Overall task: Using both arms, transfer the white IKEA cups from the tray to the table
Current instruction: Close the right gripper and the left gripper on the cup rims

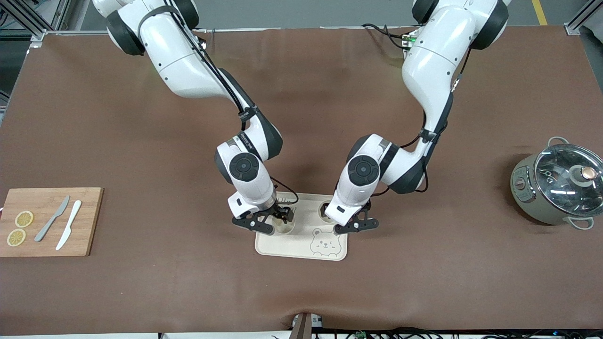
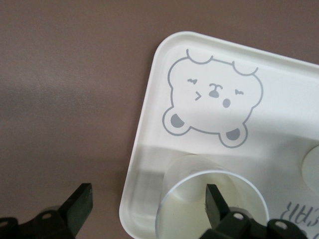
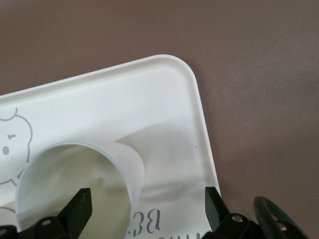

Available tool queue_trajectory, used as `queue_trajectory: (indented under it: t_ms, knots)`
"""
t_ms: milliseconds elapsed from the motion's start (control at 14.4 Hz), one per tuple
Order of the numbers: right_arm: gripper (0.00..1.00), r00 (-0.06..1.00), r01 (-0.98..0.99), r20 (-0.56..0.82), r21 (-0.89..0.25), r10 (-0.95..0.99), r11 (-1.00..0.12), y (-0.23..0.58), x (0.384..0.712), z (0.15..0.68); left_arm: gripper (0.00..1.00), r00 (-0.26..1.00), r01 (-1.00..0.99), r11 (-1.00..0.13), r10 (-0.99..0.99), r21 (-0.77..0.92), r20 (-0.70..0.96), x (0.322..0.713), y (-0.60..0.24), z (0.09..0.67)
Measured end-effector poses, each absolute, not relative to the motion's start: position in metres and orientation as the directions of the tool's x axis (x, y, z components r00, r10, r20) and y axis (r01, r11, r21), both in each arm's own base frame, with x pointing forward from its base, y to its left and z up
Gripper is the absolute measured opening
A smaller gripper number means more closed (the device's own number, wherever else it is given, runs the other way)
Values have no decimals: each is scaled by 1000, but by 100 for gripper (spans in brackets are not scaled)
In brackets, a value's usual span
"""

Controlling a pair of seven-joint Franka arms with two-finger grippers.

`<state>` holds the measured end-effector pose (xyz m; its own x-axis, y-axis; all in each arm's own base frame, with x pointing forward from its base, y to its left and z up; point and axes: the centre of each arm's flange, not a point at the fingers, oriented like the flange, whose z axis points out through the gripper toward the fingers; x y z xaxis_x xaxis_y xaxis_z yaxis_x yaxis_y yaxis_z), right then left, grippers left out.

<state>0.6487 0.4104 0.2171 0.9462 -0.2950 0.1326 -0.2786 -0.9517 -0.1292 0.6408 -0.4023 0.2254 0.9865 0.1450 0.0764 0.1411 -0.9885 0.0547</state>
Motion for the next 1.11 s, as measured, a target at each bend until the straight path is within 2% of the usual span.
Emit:
queue_trajectory:
  t_ms: [277, 346, 554, 623, 693, 831, 900, 970, 1108]
  knots:
    - [100, 946, -279, 135, -129, -296, -952, 410, 649, 215, 100, 985, 148, -987, 152, 57, 76, 641, -402, 218]
    - [94, 946, -279, 135, -129, -296, -952, 409, 649, 215, 100, 985, 150, -987, 154, 57, 76, 641, -402, 218]
    - [61, 945, -281, 137, -128, -297, -951, 408, 650, 215, 100, 985, 151, -987, 155, 56, 74, 640, -402, 216]
    - [48, 945, -281, 137, -128, -297, -951, 408, 650, 215, 94, 985, 153, -987, 157, 55, 73, 640, -403, 215]
    - [39, 945, -281, 137, -127, -298, -951, 408, 650, 215, 94, 984, 161, -985, 165, 56, 71, 640, -403, 214]
    - [19, 945, -281, 138, -127, -298, -951, 408, 651, 215, 83, 974, 211, -976, 215, 59, 68, 639, -403, 214]
    - [10, 945, -281, 138, -127, -298, -951, 408, 651, 215, 68, 971, 225, -972, 229, 60, 67, 639, -403, 214]
    - [3, 945, -282, 138, -127, -298, -951, 408, 651, 215, 58, 970, 232, -971, 236, 60, 66, 639, -403, 214]
    - [4, 945, -282, 138, -127, -298, -951, 407, 651, 215, 40, 969, 235, -970, 239, 59, 64, 639, -403, 212]
